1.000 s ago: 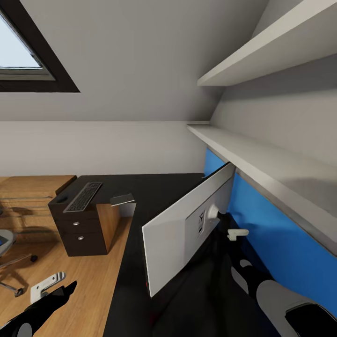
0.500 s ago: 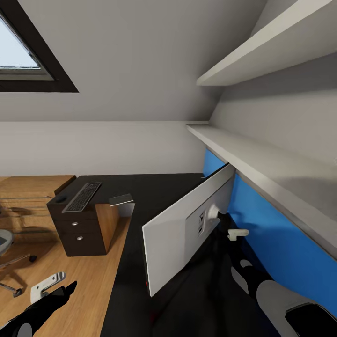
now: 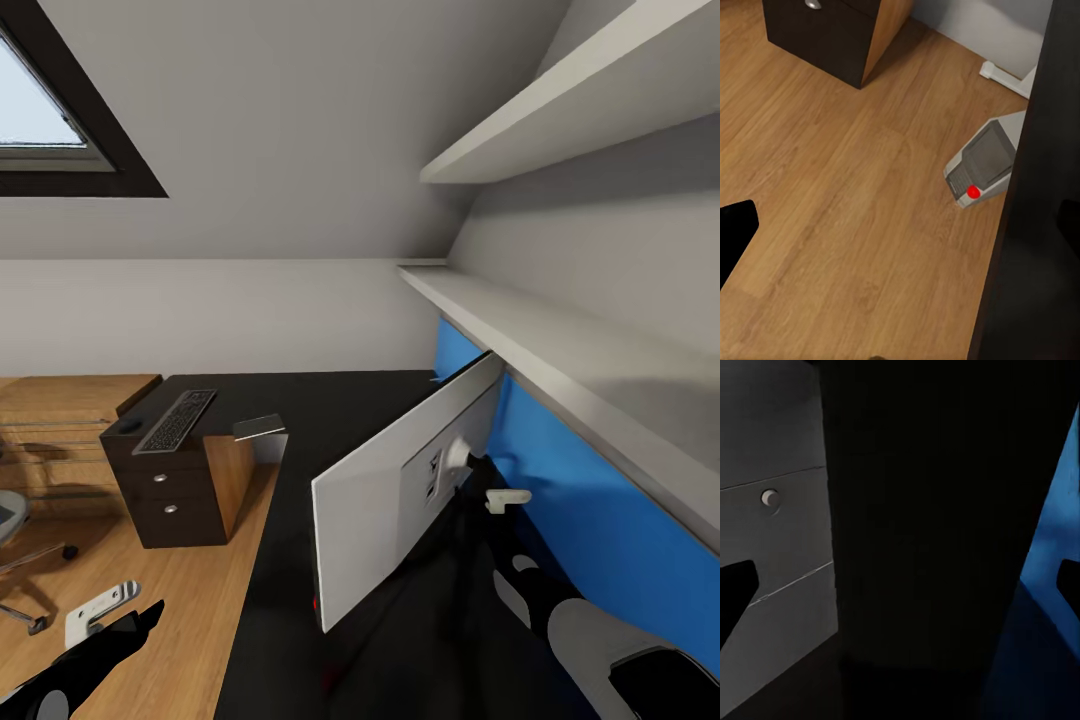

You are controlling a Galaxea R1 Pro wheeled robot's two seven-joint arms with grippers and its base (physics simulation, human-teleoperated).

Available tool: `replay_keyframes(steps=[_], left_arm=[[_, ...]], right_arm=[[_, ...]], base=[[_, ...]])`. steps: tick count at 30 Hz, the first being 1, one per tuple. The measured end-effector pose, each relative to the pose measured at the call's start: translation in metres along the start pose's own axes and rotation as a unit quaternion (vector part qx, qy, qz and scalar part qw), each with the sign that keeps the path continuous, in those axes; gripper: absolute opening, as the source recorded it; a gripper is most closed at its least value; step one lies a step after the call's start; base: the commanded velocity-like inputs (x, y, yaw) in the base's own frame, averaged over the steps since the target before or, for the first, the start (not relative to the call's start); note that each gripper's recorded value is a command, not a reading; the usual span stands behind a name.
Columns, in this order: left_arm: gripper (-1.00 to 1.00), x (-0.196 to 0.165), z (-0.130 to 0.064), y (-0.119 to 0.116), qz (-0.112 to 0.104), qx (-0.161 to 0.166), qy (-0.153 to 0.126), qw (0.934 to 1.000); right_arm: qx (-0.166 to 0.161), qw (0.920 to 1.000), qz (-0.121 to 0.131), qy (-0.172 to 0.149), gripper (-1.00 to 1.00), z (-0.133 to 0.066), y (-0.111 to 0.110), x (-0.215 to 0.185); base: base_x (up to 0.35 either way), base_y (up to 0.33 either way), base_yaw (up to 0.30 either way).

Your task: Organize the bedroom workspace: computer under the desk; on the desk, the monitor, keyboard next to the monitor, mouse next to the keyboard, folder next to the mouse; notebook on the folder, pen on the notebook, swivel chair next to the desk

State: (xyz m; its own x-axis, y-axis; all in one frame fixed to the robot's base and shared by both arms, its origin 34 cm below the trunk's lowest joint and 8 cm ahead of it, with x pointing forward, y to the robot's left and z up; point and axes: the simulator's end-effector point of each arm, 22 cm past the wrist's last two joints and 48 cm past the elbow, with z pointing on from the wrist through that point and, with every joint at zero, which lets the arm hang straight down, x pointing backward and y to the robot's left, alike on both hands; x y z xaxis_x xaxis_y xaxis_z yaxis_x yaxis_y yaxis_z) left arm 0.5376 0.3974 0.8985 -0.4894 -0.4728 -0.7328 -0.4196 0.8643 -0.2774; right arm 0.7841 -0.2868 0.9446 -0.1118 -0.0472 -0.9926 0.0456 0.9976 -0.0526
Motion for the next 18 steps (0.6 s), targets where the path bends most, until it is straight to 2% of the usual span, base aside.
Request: replay_keyframes(steps=[18], left_arm=[[1.00,0.0001,0.0000,0.0002,0.000,0.000,0.000,1.0000]], right_arm=[[0.000,1.0000,0.000,0.000,1.00,0.0001,-0.0002,-0.0003]], base=[[0.000,0.000,0.000]])
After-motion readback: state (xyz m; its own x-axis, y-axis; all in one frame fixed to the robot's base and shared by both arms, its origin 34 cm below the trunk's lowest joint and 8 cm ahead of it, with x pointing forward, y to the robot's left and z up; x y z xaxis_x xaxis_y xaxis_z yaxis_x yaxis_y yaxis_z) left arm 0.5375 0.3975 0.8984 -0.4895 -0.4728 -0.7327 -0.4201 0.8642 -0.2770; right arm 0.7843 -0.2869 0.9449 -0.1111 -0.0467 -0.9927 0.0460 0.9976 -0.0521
